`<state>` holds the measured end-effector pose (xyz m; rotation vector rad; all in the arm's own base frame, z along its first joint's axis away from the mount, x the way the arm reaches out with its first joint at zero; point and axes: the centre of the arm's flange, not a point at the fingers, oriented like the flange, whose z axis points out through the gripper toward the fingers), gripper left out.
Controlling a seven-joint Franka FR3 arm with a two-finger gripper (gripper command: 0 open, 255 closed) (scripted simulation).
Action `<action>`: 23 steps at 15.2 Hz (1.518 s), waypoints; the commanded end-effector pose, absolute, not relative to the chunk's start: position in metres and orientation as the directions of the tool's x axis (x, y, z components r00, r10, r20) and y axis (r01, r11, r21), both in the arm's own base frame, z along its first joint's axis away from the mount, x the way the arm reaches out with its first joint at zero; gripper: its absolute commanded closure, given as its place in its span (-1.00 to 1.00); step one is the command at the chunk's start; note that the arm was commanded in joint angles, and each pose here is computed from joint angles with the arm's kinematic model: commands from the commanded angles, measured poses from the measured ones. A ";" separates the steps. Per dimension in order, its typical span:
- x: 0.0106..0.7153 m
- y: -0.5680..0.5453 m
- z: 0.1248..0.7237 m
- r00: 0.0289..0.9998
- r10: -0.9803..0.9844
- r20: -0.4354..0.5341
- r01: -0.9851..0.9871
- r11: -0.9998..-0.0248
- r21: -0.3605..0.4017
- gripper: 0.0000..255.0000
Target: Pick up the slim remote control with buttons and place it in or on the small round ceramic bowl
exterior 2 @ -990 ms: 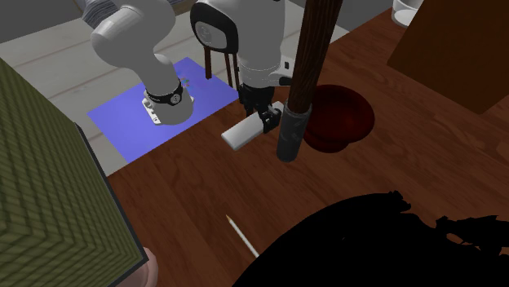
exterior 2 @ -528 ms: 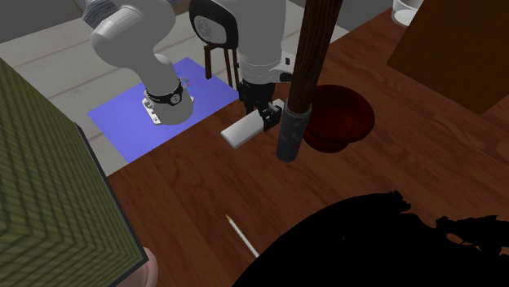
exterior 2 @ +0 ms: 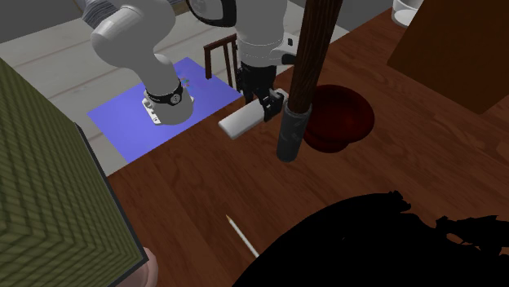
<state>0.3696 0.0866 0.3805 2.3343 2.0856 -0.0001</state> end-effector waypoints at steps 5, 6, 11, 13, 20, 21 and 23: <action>0.370 0.087 0.412 0.112 0.994 -0.008 0.994 -0.112 0.008 1.00; 0.370 0.087 0.417 0.112 0.994 -0.008 0.994 -0.112 0.008 1.00; 0.370 0.087 0.444 0.112 0.994 -0.008 0.994 -0.112 0.008 1.00; 0.370 0.087 0.454 0.112 0.994 -0.008 0.994 -0.112 0.008 1.00; 0.370 0.087 0.491 0.112 0.994 -0.008 0.994 -0.112 0.008 1.00; 0.370 0.087 0.496 0.112 0.994 -0.008 0.994 -0.112 0.008 1.00; 0.380 0.094 0.499 0.112 0.994 -0.008 0.994 -0.112 0.008 1.00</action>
